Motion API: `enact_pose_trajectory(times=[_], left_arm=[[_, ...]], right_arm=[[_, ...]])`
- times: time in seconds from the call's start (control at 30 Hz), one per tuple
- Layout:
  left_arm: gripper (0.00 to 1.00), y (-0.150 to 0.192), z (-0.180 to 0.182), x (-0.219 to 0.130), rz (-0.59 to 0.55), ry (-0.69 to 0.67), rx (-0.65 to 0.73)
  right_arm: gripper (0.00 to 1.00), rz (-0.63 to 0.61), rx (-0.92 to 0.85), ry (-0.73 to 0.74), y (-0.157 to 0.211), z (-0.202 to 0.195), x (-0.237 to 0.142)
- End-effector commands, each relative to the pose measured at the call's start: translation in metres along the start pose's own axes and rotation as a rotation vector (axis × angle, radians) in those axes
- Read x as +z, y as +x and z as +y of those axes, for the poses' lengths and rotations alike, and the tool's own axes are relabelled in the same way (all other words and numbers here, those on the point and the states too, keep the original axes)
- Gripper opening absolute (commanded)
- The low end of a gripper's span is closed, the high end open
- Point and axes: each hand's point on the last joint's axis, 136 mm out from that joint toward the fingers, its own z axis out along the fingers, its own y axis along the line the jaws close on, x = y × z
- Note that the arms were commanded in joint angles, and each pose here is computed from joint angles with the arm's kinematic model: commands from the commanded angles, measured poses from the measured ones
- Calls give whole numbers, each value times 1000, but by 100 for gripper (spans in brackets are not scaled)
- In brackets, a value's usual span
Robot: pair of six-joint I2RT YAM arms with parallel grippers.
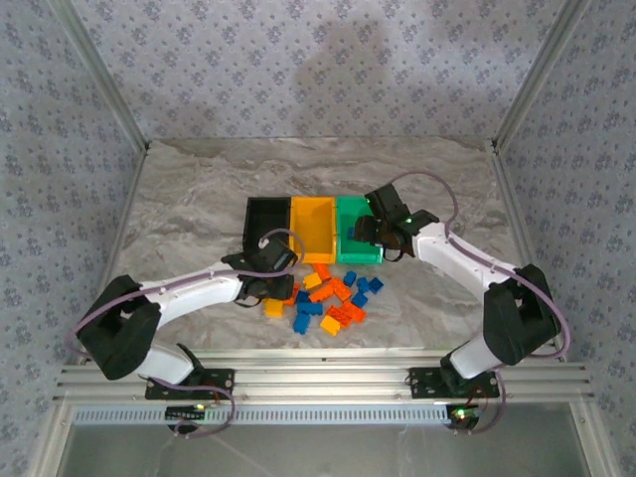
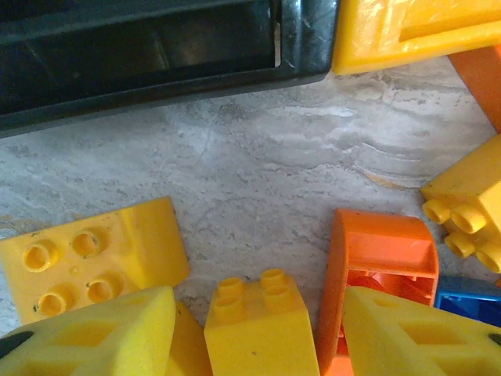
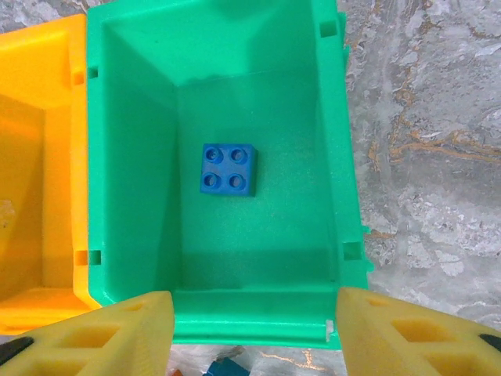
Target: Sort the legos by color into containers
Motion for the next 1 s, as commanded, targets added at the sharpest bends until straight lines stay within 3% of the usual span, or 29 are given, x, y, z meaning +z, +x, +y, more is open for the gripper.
enact_pose_trajectory(times=[0.0, 0.27, 0.63, 0.97], left_arm=[[58, 9, 6, 1, 21, -28, 3], [52, 28, 12, 6, 81, -41, -10], [51, 29, 3, 8, 102, -11, 11], [36, 19, -5, -3, 72, 6, 13]], right_arm=[[58, -18, 37, -9, -3, -2, -7], [58, -26, 48, -11, -7, -3, -8], [57, -28, 56, -8, -6, -5, -8], [56, -29, 70, -3, -6, -9, -13]])
